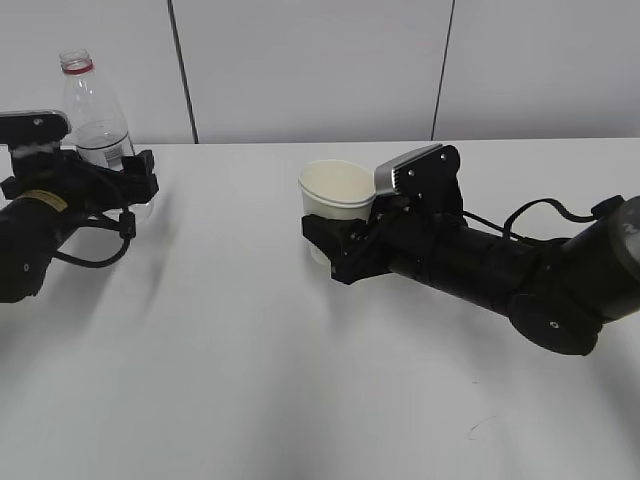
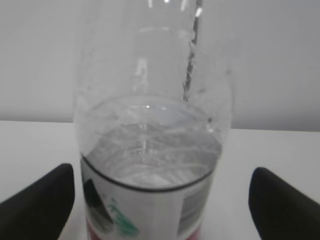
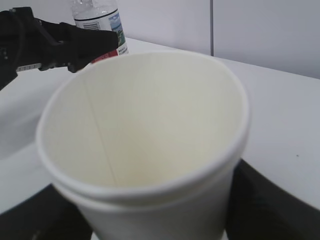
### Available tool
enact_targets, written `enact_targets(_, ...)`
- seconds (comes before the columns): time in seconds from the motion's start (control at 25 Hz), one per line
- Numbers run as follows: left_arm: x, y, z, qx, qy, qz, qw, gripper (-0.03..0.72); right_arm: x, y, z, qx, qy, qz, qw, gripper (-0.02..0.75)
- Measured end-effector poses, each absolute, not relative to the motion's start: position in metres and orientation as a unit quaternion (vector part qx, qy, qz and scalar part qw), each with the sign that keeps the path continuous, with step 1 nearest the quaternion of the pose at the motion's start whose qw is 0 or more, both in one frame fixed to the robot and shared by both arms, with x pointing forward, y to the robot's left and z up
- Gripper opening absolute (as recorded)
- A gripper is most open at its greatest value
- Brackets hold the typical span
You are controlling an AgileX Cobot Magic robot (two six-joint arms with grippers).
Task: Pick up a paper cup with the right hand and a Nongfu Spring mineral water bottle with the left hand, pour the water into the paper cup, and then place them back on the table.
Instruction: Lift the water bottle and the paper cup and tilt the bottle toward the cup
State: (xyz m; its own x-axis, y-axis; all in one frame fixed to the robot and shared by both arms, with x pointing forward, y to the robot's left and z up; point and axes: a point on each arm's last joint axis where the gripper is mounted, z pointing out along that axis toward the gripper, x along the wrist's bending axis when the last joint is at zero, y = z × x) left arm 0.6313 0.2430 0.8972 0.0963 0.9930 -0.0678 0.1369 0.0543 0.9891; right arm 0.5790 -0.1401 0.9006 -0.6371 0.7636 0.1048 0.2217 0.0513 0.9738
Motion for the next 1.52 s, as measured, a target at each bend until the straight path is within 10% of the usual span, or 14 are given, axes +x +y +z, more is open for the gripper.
enact_targets(0.8, 0.671, 0.248, 0.872, 0.55, 0.514, 0.426, 0.501, 0.589, 0.579, -0.14, 0.901, 0.359, 0.688, 0.588, 0.23, 0.494)
enact_targets(1.16, 0.672, 0.248, 0.873, 0.54, 0.505, 0.437, 0.512, 0.403, 0.579, -0.14, 0.9, 0.36, 0.688, 0.587, 0.23, 0.494)
enact_targets(1.52, 0.671, 0.243, 0.873, 0.566, 0.476, 0.43, 0.519, 0.386, 0.579, -0.14, 0.9, 0.358, 0.69, 0.587, 0.229, 0.494)
